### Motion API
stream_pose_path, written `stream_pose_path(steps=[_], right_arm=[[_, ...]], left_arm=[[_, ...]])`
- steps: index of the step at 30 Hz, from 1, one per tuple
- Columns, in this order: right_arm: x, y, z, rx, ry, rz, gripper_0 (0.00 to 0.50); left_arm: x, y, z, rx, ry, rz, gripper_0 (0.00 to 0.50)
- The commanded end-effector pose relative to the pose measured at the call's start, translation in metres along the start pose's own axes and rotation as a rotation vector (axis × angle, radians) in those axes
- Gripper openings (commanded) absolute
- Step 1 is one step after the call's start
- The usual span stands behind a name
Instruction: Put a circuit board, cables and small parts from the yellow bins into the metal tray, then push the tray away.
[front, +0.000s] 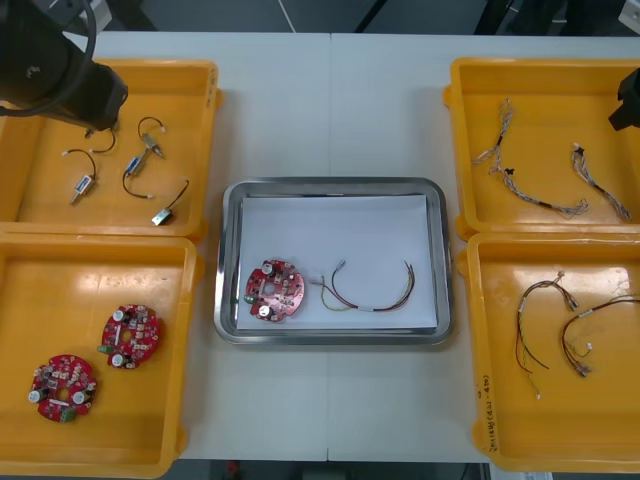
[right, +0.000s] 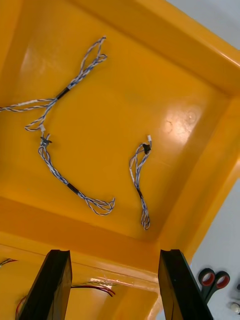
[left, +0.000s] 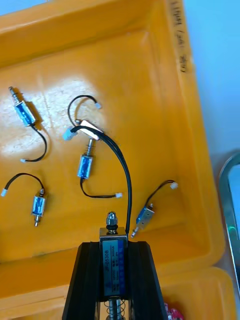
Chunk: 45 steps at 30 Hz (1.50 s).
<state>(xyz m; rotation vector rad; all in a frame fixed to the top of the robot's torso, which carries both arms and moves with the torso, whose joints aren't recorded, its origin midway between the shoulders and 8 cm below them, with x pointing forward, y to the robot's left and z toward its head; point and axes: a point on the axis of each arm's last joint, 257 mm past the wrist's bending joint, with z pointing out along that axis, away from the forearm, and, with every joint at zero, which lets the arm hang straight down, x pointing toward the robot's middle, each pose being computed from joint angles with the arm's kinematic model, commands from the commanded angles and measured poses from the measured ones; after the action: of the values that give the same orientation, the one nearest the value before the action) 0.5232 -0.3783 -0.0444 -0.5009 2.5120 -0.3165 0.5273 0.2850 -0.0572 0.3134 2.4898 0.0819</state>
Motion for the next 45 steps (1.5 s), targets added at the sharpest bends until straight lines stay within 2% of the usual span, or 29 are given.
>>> stream_pose_path(steps=[1,7,11,15,18,23,27,32,35,40,45], right_arm=[[0.007,-0.041,-0.018,0.063,0.001,0.047,0.5],[0.022,-0.054,-0.01,0.032,0.034,0.093,0.5],[0.033,-0.06,-0.004,0.02,0.067,0.112,0.5],[0.046,-0.065,0.003,-0.006,0.098,0.133,0.5],[0.054,-0.072,0.004,-0.011,0.119,0.139,0.5],[0.062,-0.078,0.009,-0.032,0.145,0.153,0.5],[0.059,-0.088,0.015,-0.039,0.127,0.178,0.5],[0.052,-0.097,0.019,-0.026,0.097,0.194,0.5],[0.047,-0.103,0.021,-0.012,0.072,0.189,0.5],[0.042,-0.104,0.032,-0.027,0.039,0.186,0.5],[0.038,-0.103,0.043,-0.024,0.028,0.163,0.5]], left_arm=[[0.004,-0.039,-0.011,0.037,-0.008,-0.07,0.001],[0.009,-0.08,-0.011,0.067,-0.009,-0.059,0.002],[0.015,-0.107,-0.005,0.101,0.009,-0.031,0.002],[0.021,-0.131,0.003,0.122,0.019,0.006,0.001],[0.023,-0.146,0.01,0.131,0.02,0.027,0.001],[0.033,-0.164,0.024,0.118,0.04,0.057,0.002],[0.041,-0.178,0.039,0.127,0.069,0.021,0.001],[0.045,-0.185,0.058,0.098,0.075,0.023,0.002],[0.045,-0.188,0.069,0.093,0.074,0.015,0.002],[0.044,-0.191,0.087,0.081,0.064,0.008,0.002],[0.043,-0.19,0.096,0.074,0.062,-0.005,0.002]])
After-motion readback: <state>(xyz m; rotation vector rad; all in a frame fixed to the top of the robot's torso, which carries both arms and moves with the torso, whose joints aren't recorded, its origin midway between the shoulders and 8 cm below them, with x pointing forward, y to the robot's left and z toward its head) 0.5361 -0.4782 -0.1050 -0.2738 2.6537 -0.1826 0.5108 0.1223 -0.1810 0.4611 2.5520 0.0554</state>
